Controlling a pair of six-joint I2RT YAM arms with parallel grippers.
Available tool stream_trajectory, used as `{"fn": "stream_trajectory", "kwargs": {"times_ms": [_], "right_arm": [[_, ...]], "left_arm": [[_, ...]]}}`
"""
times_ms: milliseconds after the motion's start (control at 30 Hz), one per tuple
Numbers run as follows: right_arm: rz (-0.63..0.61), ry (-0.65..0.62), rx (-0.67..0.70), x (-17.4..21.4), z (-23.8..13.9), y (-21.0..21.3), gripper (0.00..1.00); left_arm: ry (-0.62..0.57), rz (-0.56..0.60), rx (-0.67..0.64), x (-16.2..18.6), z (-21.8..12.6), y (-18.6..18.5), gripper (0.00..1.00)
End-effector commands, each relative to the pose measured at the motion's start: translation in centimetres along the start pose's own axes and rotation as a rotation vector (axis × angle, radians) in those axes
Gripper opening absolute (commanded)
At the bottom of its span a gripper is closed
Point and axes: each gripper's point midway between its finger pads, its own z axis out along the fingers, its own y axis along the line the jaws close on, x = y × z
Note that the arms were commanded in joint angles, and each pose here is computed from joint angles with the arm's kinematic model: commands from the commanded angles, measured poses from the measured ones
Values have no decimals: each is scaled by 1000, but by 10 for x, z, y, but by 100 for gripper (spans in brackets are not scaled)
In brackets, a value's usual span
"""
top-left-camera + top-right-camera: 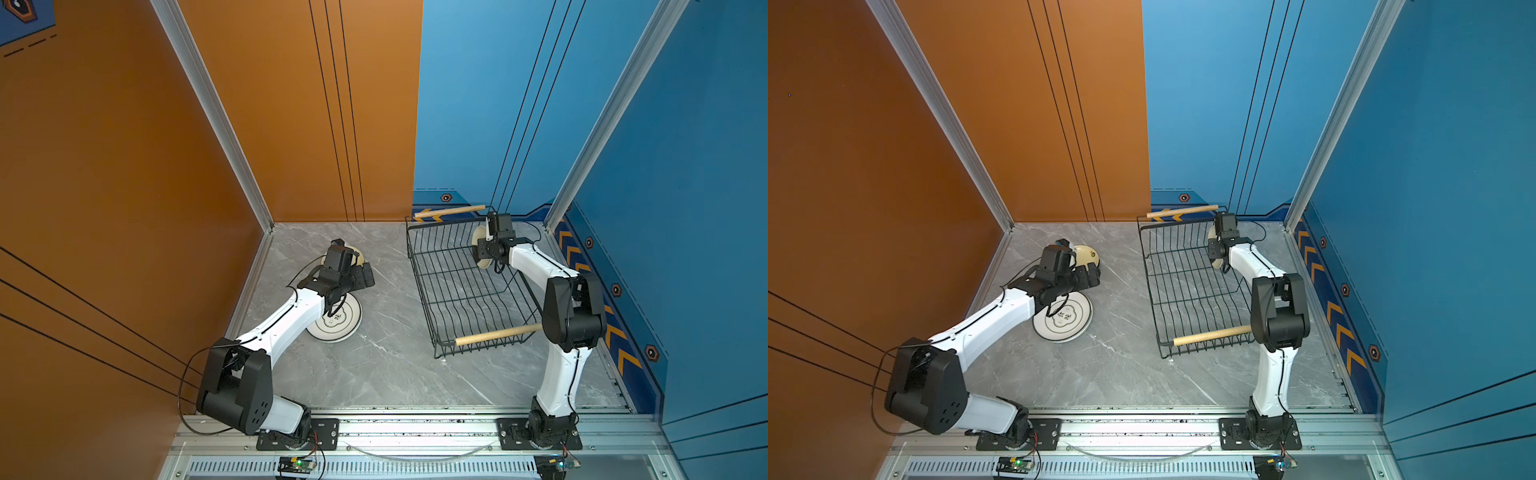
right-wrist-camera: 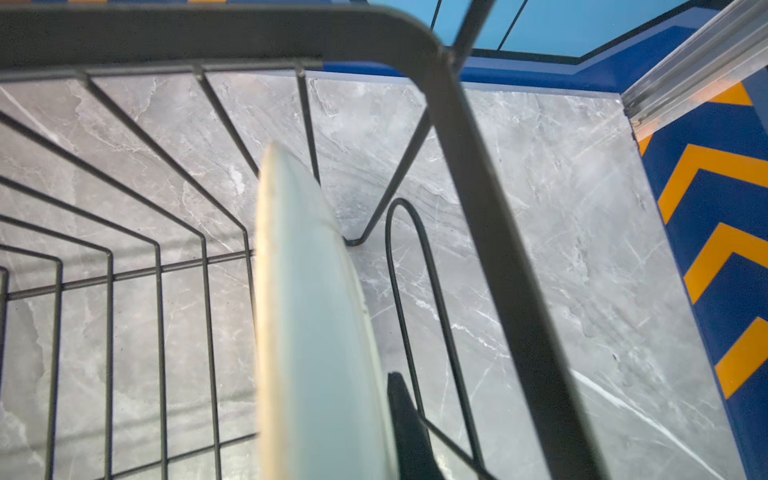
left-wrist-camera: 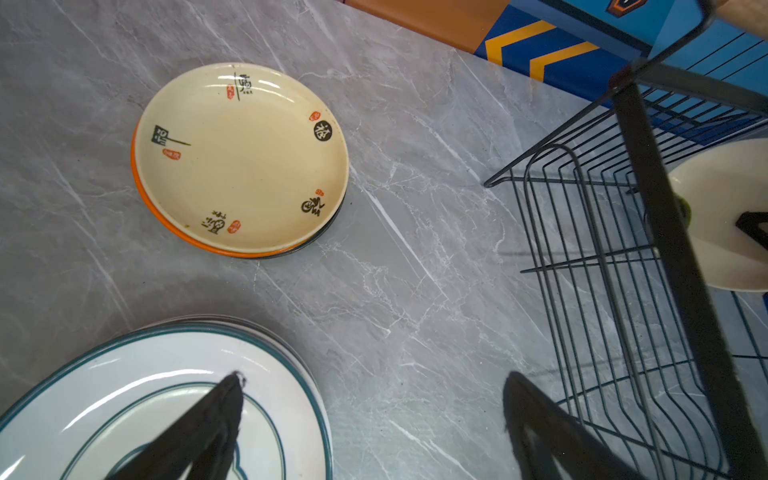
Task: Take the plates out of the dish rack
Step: 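Lift the last cream plate out of the rack toward the left gripper, then close the left gripper on the cream plate rim held by the right gripper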
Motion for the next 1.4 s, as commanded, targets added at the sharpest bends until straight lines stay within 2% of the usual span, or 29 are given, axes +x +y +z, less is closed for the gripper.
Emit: {"fn": "stream_trajectory", "kwargs": {"times_ms": [0,167,367,567,700,867,967,1033,1200,1367], "right_arm": [[4,-64,-28,-19,-31,-1,0],[17,-128,-47,-31,-66,-4,0],[82,-323,-89,-54,-129,-9,0],[247,-587,-255,-72,-188,0,0],[393,-639,-401,-74,-205,15,0],[604,-602,-637,-68,-210,46,0],[721,-498,-767,-62,-205,69,0],[778,-385,-833,-54,-197,89,0],[803,-197,-975,-39,-194,145,0],[773,-126,-1041,-33,-200,180,0]], "left_arm": [[-20,13,18,-12,-4,-11,98],[-15,11,39,-19,-8,-19,98],[-2,10,118,-29,-12,-41,98],[-12,36,193,-35,-22,-70,98],[-27,64,247,-38,-30,-93,98],[-39,78,319,-39,-37,-118,98],[-41,72,364,-39,-37,-128,98],[-25,67,390,-36,-36,-134,98],[-42,52,453,-40,-36,-145,98],[-31,32,507,-37,-34,-153,98]]}}
